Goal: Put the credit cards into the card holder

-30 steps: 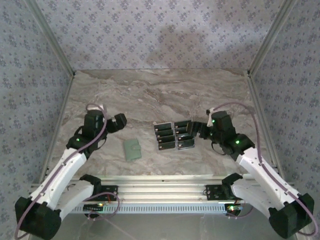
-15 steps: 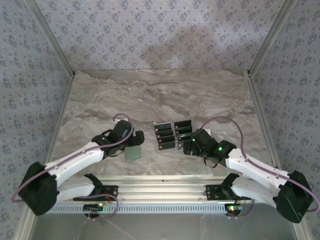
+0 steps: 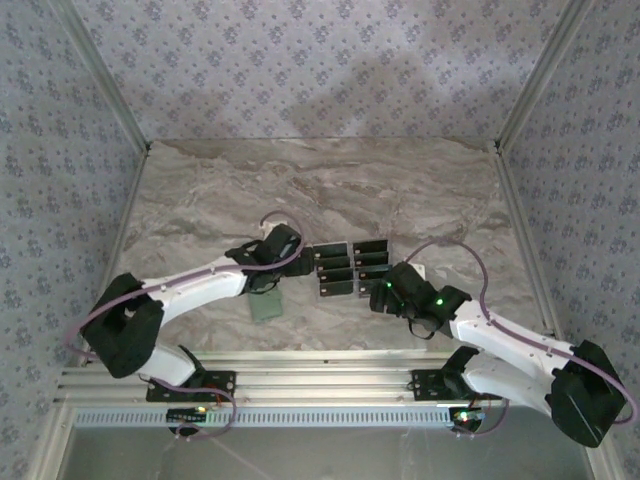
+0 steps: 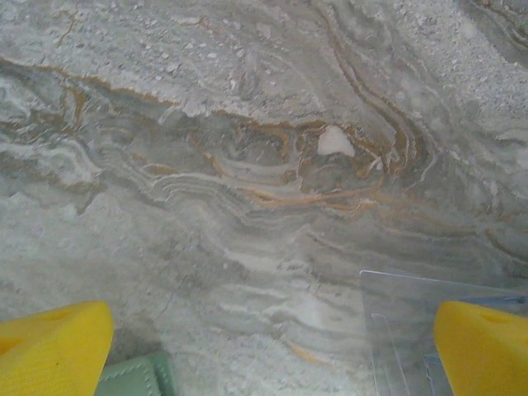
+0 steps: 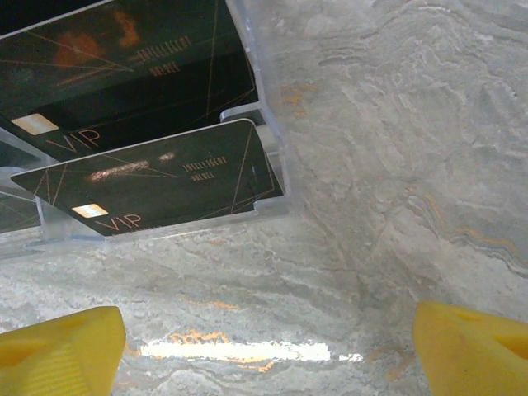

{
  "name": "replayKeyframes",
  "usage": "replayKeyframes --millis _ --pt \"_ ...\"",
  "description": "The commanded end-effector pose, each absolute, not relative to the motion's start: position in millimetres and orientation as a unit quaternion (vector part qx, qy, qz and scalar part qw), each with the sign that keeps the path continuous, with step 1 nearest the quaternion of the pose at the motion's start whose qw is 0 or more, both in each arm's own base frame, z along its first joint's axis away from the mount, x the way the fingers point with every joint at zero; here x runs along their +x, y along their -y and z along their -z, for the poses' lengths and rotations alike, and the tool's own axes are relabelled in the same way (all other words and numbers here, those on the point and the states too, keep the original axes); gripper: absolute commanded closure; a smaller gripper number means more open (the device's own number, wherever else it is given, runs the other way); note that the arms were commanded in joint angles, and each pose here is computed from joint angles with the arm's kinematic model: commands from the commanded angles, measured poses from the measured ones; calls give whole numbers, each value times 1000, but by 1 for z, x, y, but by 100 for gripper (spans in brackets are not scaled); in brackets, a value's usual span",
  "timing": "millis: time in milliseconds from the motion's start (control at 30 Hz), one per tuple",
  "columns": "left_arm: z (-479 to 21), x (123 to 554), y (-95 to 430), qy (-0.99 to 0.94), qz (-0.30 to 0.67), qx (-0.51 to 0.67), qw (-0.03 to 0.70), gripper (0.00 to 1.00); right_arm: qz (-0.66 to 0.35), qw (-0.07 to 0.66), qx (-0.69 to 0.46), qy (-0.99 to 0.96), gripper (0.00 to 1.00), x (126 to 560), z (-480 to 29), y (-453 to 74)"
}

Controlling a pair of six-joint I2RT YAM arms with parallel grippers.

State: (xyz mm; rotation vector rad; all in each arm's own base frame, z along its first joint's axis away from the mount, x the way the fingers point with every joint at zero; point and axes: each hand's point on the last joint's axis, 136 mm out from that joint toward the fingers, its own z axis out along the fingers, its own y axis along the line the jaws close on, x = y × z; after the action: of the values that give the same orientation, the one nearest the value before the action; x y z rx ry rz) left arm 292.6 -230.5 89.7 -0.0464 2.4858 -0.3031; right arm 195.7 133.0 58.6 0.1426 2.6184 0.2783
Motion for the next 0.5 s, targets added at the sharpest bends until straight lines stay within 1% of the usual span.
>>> replayKeyframes --millis 0,333,467 --pt "-100 308 246 -935 120 -6 333 0 -98 261 77 -957 8 198 -59 -125" --pt "-97 343 293 -929 140 25 341 0 -98 277 125 -948 8 202 -63 -103" --pt "-102 361 314 -924 148 39 351 0 -105 284 131 -944 7 203 -73 -101"
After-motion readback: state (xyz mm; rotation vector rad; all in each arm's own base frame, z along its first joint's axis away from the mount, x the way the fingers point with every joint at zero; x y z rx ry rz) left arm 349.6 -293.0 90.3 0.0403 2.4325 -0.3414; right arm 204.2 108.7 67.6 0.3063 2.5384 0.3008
